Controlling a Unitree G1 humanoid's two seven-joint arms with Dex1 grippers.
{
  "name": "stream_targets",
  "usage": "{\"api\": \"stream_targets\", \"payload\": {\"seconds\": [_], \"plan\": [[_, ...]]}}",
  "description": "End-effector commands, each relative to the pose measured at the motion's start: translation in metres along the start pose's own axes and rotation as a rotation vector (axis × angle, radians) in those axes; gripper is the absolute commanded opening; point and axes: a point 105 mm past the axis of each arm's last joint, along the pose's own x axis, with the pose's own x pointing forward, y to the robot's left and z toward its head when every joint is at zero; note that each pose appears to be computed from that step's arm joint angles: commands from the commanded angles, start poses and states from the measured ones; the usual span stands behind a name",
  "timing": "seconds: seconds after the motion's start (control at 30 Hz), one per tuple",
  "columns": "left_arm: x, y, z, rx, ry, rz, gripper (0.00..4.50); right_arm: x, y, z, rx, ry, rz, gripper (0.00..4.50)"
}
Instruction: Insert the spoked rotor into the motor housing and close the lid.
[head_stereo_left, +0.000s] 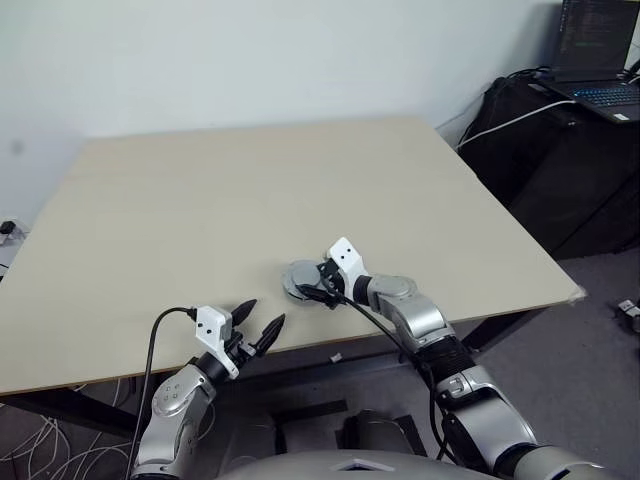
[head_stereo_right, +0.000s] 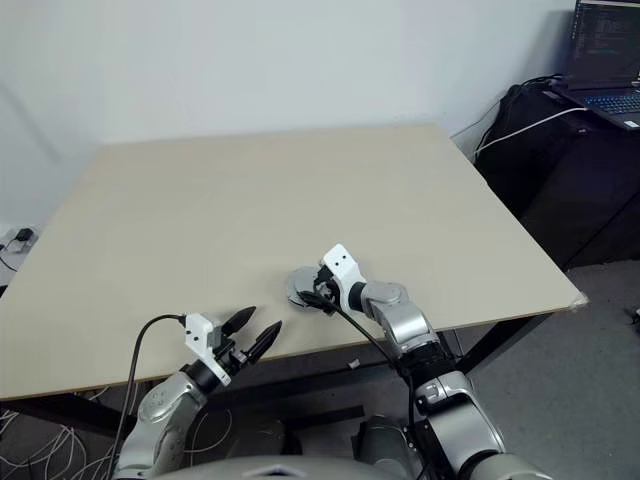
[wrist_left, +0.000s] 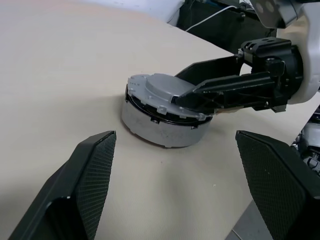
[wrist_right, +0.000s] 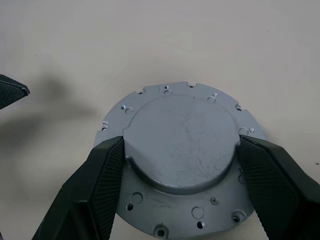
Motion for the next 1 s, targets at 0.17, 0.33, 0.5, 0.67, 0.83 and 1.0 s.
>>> {"api": "stream_targets", "payload": {"seconds": [0.17, 0.33, 0.5, 0.67, 0.83, 1.0], "plan": [[0.009, -0.002, 0.022, 0.031, -0.056, -0.024, 4.04, -0.004, 0.003, 0.015, -0.037, -0.07, -0.018, 3.24], [0.008, -0.004, 0.022, 0.035, -0.053, -0.026, 4.04, -0.002, 0.007, 0.013, -0.044, -0.05, -0.013, 3.24], [0.007, -0.009, 0.024, 0.039, -0.055, -0.029, 4.04, 0.0, 0.009, 0.011, -0.048, -0.028, -0.024, 3.24], [0.006, -0.012, 0.025, 0.037, -0.055, -0.027, 4.04, 0.003, 0.008, 0.011, -0.067, -0.009, -0.057, 3.24], [0.006, -0.012, 0.024, 0.033, -0.052, -0.024, 4.04, 0.005, 0.008, 0.009, -0.083, 0.01, -0.084, 3.24], [0.005, -0.011, 0.021, 0.029, -0.047, -0.025, 4.04, 0.005, 0.016, 0.013, -0.091, -0.021, -0.049, 3.24]]}}
